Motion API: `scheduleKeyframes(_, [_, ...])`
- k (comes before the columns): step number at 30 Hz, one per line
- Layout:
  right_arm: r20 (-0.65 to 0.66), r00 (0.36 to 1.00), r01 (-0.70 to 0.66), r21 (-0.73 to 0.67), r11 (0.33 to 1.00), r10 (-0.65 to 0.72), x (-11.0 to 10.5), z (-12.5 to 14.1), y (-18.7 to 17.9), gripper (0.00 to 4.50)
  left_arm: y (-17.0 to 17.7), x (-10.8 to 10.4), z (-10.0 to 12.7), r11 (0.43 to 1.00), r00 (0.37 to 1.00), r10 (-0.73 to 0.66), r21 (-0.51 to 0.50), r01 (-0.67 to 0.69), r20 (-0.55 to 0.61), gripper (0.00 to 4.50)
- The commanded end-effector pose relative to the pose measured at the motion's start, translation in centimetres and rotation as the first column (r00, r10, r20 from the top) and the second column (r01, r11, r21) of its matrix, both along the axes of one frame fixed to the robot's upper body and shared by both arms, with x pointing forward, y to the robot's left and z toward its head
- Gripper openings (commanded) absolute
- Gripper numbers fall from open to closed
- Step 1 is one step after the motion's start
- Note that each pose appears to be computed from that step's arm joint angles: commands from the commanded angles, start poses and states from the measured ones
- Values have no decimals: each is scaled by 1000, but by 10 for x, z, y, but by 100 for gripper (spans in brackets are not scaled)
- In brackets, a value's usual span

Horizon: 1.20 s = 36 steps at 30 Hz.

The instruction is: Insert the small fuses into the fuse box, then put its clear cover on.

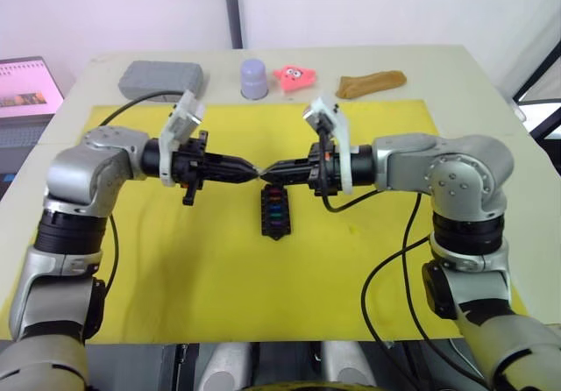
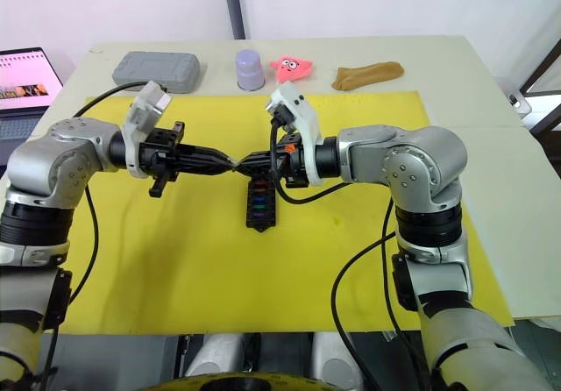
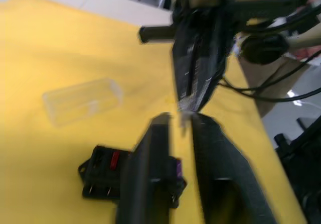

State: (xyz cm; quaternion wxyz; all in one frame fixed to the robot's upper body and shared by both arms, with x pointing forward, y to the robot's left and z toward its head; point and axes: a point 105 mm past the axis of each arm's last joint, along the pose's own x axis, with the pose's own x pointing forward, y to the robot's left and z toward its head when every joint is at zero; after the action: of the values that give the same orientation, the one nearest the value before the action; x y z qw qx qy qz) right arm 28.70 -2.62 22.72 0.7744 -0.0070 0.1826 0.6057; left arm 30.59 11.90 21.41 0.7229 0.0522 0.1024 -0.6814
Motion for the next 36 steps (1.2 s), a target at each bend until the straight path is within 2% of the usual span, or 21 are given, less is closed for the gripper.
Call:
scheduleKeyframes(1, [96,995,-32,-25,999,34,-2,14,3,0,3,3,6,999,997,15,35,-18,69,238])
scheduleKeyframes(5, [188,981,-11,-142,990,38,12,11,-4,0,14,9,-4,992,990,25,117,-41,138,448])
scheduleKeyframes(10, [276,957,-15,-254,967,88,29,8,-7,0,24,21,-23,970,969,18,231,-76,245,448])
scheduleKeyframes(16, [350,917,-45,-383,923,190,45,-1,-7,0,31,30,-44,945,941,2,307,-113,340,448])
scheduleKeyframes(26, [336,903,-83,-478,875,269,61,-13,-1,0,26,35,-53,944,927,-25,314,-101,375,448])
scheduleKeyframes(36, [289,904,-127,-524,842,315,59,-29,2,0,12,33,-52,954,921,-49,290,-70,386,448])
